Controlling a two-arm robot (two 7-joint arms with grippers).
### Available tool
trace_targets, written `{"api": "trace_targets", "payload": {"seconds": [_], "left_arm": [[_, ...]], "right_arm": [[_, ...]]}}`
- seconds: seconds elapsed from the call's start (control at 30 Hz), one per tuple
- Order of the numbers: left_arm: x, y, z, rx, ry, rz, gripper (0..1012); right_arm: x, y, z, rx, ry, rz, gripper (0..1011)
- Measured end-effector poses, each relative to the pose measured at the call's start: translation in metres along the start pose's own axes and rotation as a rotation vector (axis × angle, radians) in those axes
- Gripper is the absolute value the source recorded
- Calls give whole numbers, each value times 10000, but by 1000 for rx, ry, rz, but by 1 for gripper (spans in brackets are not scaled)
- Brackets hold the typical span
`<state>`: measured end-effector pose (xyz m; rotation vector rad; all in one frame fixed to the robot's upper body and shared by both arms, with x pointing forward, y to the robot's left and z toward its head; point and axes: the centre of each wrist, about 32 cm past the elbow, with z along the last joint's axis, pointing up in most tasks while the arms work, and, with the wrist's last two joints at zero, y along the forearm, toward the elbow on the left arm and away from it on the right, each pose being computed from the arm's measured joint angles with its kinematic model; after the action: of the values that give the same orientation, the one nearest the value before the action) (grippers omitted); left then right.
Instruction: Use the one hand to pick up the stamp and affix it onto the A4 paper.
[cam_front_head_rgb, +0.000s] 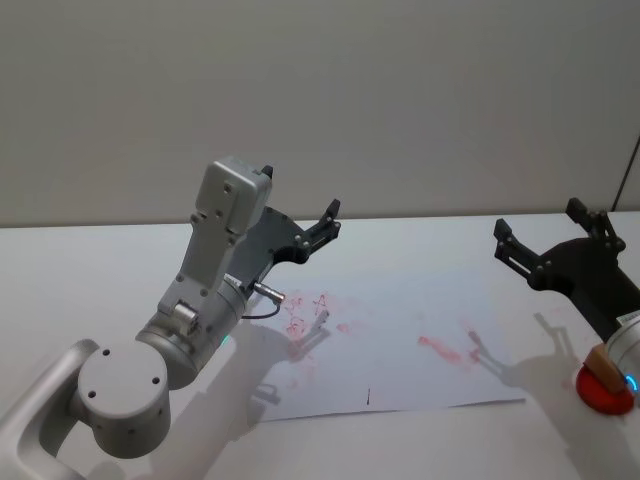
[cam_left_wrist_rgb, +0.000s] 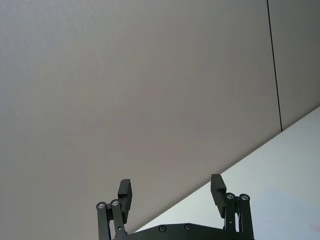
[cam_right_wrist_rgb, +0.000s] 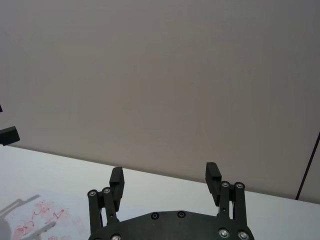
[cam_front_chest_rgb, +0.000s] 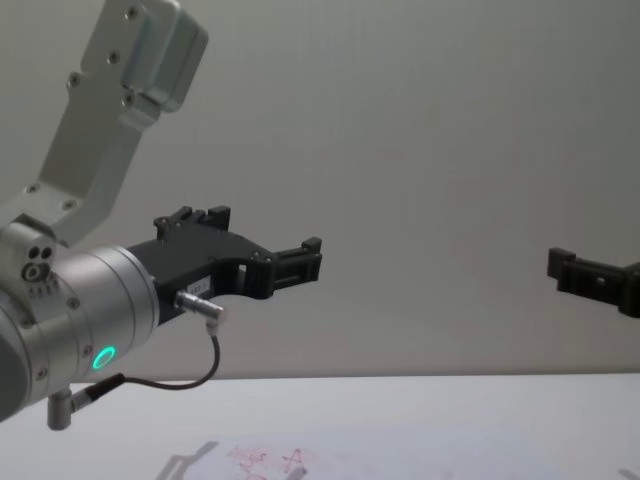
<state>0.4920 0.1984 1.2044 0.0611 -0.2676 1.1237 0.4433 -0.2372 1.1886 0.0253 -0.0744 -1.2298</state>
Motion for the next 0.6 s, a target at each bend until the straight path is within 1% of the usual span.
{"api": "trace_targets", "payload": {"seconds": [0.6], "left_arm": [[0, 0, 0, 0, 0, 0, 1001]], "right_arm": [[-1, 1, 2, 1, 0, 0, 1001]]}}
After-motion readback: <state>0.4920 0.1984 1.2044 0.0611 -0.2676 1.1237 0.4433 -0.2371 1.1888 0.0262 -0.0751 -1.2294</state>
